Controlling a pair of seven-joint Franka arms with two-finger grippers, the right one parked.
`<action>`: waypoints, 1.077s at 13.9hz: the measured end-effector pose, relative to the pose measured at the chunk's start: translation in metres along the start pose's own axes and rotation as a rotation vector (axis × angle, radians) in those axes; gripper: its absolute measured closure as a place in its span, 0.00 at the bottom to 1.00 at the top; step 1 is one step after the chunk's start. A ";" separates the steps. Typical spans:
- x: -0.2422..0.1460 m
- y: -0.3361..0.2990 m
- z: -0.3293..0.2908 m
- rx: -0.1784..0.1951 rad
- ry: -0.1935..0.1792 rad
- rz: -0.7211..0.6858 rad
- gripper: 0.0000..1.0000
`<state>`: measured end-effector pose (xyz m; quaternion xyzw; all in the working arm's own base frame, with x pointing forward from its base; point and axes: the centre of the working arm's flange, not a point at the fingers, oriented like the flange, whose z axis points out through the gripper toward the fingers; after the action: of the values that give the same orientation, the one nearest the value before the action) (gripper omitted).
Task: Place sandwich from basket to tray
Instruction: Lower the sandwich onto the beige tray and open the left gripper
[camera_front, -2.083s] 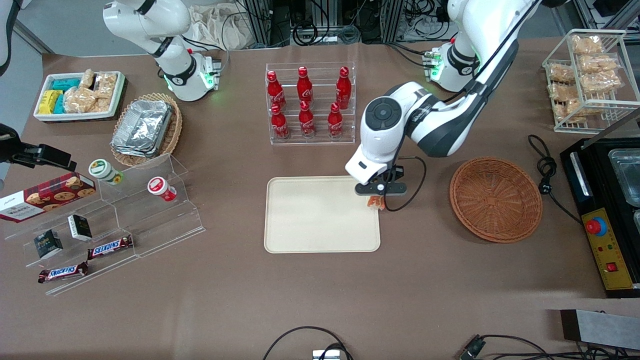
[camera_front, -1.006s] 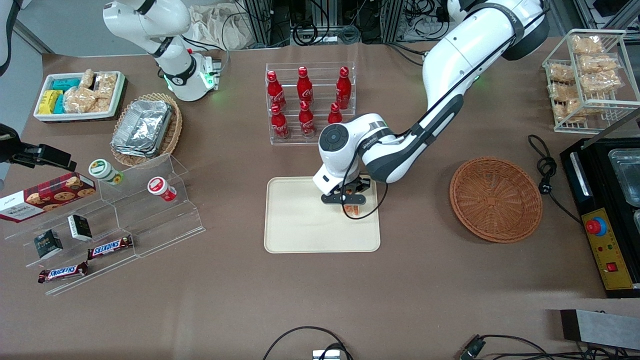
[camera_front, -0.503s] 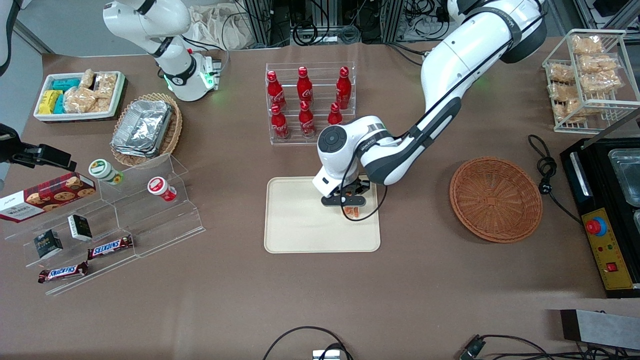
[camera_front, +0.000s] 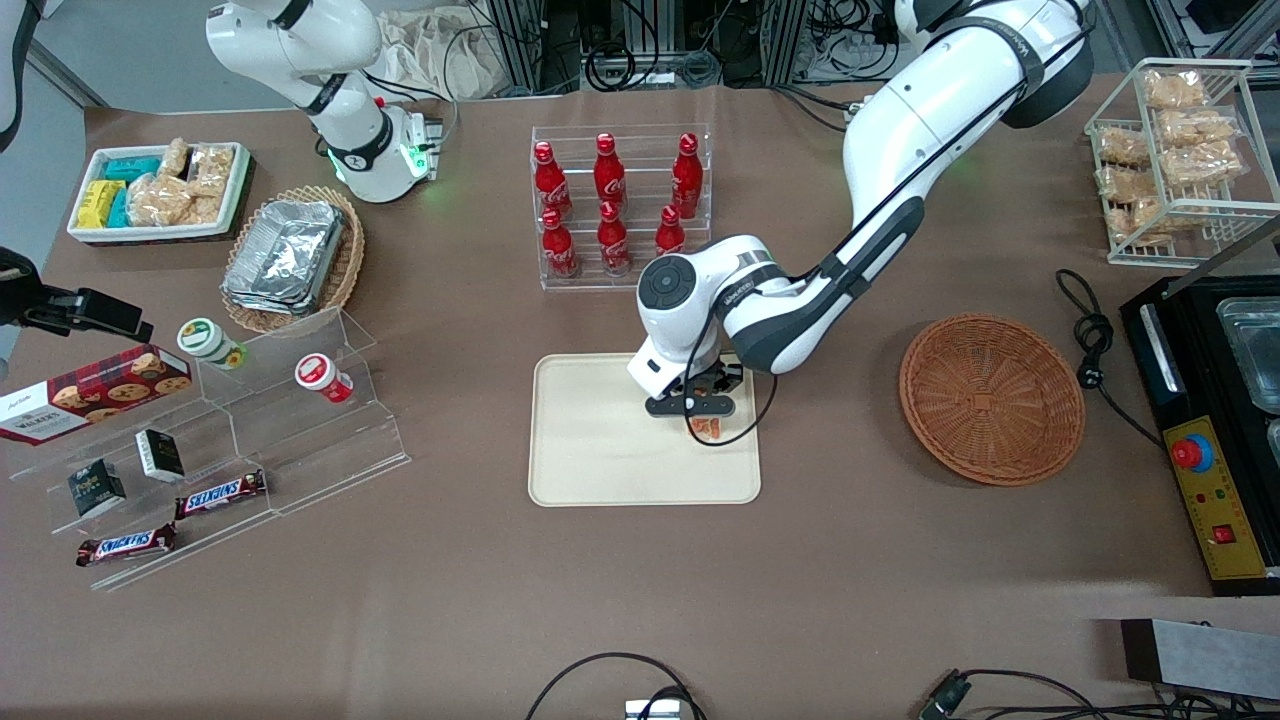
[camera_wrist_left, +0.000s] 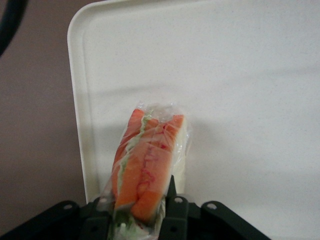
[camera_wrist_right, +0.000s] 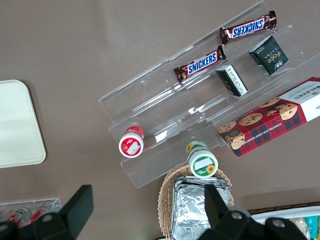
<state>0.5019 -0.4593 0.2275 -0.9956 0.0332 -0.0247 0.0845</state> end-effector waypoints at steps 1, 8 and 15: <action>0.000 0.000 0.001 0.002 0.000 -0.001 0.48; 0.003 -0.001 0.001 0.002 0.002 -0.007 0.00; 0.025 -0.020 -0.039 0.023 0.045 -0.063 0.00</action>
<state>0.5255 -0.4484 0.2708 -0.9943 0.0033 -0.0501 0.0941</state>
